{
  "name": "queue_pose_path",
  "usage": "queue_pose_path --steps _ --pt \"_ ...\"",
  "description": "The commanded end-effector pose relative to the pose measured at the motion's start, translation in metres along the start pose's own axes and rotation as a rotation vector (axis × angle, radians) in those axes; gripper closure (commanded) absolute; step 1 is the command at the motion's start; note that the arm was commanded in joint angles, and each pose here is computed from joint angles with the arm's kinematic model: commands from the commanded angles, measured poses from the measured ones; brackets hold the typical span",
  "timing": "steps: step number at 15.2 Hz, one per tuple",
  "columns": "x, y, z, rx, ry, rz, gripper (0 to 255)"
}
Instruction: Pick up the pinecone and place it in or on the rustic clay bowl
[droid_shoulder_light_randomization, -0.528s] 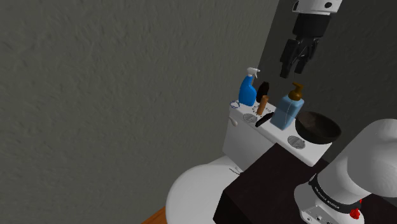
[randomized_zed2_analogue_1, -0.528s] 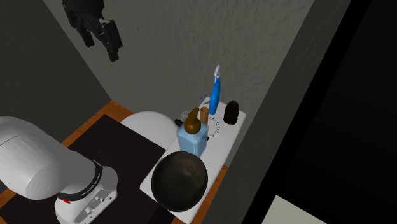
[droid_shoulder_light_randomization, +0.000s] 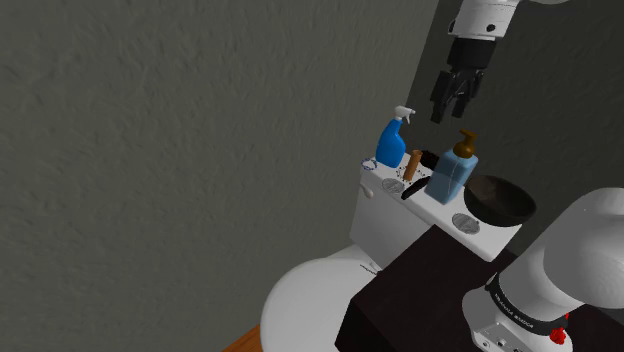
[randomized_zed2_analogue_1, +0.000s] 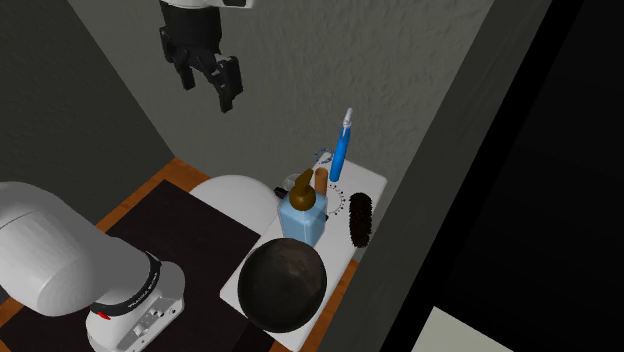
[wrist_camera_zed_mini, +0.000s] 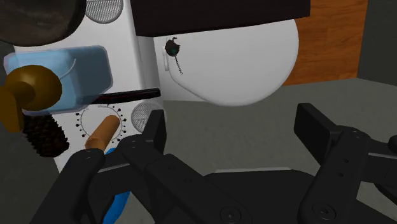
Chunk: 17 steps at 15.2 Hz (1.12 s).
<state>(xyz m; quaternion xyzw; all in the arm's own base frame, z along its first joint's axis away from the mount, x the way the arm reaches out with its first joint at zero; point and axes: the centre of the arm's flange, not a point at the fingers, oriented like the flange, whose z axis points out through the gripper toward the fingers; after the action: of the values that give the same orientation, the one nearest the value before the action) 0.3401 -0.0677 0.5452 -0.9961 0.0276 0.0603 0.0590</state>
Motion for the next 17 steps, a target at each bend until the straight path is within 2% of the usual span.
queue_pose_path --steps 1,17 --pt "0.015 0.023 0.008 0.003 -0.002 0.003 0" --pt "0.134 0.19 0.08 0.034 -0.026 0.03 0"
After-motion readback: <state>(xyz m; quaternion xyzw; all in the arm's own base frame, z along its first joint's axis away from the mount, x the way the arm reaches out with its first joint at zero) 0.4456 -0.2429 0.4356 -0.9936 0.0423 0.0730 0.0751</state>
